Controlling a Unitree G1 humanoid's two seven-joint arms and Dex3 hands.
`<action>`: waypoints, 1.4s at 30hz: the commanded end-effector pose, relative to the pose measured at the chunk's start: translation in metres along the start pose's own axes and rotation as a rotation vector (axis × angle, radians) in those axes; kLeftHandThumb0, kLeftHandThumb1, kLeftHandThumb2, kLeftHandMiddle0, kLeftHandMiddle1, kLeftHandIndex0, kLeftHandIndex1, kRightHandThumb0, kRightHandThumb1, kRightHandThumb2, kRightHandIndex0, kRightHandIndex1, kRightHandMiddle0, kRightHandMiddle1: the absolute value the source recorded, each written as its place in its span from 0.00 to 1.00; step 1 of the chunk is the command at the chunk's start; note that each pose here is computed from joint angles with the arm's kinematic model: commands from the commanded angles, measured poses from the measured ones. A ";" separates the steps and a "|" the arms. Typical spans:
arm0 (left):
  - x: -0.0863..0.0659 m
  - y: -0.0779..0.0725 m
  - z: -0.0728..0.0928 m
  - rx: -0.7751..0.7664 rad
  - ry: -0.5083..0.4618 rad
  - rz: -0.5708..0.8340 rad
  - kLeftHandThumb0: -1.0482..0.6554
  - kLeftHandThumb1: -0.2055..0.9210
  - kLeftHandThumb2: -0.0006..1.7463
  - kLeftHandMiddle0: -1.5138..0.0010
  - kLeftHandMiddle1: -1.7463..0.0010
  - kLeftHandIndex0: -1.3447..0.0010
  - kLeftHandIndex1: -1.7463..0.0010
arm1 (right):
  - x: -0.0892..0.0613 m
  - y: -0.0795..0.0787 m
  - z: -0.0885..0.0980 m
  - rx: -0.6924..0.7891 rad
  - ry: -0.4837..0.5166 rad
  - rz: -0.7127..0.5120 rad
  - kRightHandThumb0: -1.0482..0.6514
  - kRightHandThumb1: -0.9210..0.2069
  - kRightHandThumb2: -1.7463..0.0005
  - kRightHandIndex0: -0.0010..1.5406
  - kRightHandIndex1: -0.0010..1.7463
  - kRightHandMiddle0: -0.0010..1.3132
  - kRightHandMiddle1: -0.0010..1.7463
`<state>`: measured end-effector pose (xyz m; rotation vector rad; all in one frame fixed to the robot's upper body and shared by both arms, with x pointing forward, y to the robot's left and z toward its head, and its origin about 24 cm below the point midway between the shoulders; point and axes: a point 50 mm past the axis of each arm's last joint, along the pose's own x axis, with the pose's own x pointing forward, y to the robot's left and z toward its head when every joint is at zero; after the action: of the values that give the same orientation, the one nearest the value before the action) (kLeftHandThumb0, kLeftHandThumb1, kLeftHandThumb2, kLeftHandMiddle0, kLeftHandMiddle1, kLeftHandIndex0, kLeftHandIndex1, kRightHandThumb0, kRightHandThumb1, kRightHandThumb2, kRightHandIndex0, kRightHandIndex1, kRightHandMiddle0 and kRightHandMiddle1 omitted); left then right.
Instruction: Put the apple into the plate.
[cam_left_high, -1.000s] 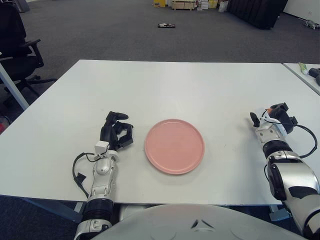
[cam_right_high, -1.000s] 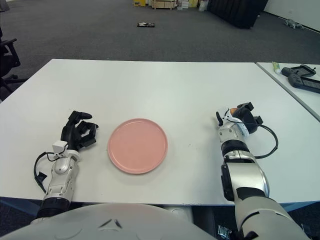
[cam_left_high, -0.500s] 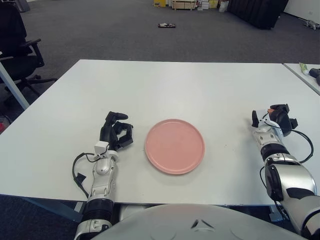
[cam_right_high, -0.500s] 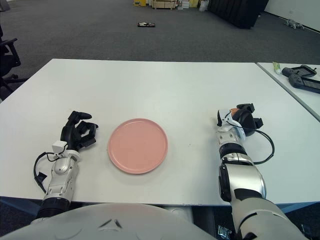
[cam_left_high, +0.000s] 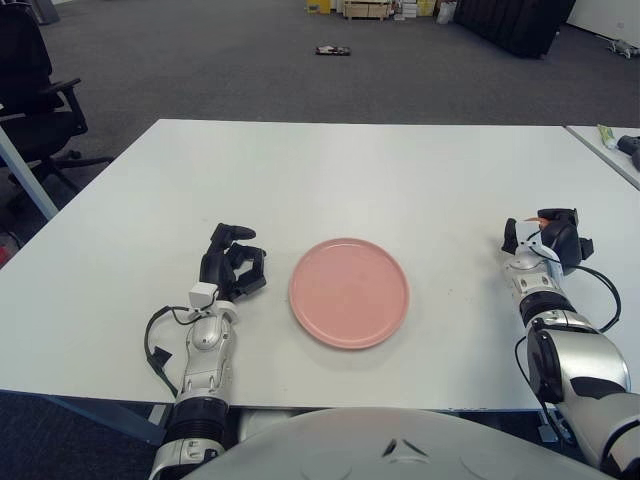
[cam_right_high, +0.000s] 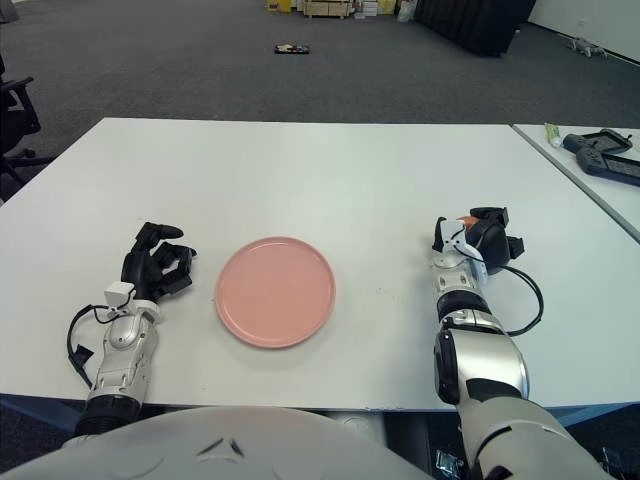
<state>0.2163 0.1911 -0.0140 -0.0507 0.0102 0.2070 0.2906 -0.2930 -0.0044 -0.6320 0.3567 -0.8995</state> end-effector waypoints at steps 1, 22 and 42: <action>0.003 0.000 0.002 -0.005 -0.016 0.005 0.61 0.57 0.63 0.61 0.13 0.72 0.00 | -0.013 0.009 -0.020 -0.030 0.072 0.044 0.32 0.64 0.17 0.83 1.00 0.53 1.00; 0.003 -0.001 0.002 -0.009 -0.019 -0.003 0.61 0.58 0.63 0.63 0.12 0.72 0.00 | -0.012 0.000 -0.008 0.026 -0.059 -0.073 0.32 0.61 0.19 0.84 1.00 0.51 1.00; 0.004 0.000 0.002 0.000 -0.013 0.005 0.61 0.58 0.63 0.63 0.13 0.72 0.00 | -0.031 -0.017 0.040 0.214 -0.324 -0.165 0.32 0.61 0.19 0.84 1.00 0.51 1.00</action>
<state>0.2168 0.1908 -0.0143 -0.0527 0.0066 0.2075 0.2801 -0.2743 0.0266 -0.6221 -0.0147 -0.9750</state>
